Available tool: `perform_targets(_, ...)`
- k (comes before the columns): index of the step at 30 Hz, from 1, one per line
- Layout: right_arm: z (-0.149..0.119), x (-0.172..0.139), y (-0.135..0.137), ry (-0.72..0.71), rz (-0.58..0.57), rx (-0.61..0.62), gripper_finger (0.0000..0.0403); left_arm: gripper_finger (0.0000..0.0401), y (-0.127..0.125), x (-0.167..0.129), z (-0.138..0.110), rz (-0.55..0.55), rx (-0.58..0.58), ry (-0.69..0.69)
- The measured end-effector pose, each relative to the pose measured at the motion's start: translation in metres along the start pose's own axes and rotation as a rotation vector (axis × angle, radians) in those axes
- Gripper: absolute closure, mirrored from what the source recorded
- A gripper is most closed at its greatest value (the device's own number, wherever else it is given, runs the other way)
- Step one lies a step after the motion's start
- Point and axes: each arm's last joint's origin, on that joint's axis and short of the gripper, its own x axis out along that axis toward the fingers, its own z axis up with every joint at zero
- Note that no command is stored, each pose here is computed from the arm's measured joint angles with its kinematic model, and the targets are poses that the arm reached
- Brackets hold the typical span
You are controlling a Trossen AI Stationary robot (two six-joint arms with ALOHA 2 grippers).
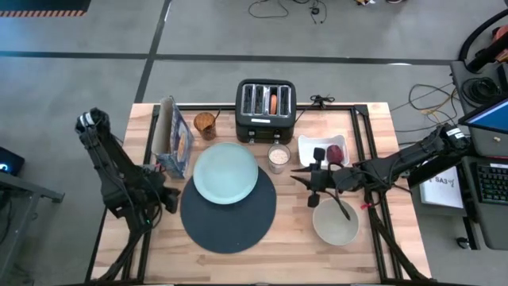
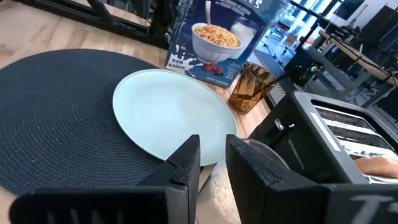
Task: Arrange a breakfast setting
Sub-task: Pour the cereal from the blue cereal box into the gray bowl
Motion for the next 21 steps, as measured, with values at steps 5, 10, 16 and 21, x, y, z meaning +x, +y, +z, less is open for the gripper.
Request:
perform_targets(5,0.000,0.001,-0.002,0.004,-0.008,0.003,0.0335,0.0310,-0.002,0.003,0.002,0.022,-0.002,0.009)
perform_targets(10,-0.001,0.001,-0.002,0.004,-0.009,0.003,0.0335,0.0219,-0.004,0.005,0.003,0.036,-0.044,0.017)
perform_targets(16,0.000,0.001,-0.002,0.004,-0.009,0.004,0.0335,0.0122,-0.006,0.010,0.011,0.061,-0.141,-0.042)
perform_targets(21,0.000,0.001,-0.002,0.004,-0.009,0.011,0.0335,0.0121,-0.010,0.021,0.016,0.131,-0.078,-0.083)
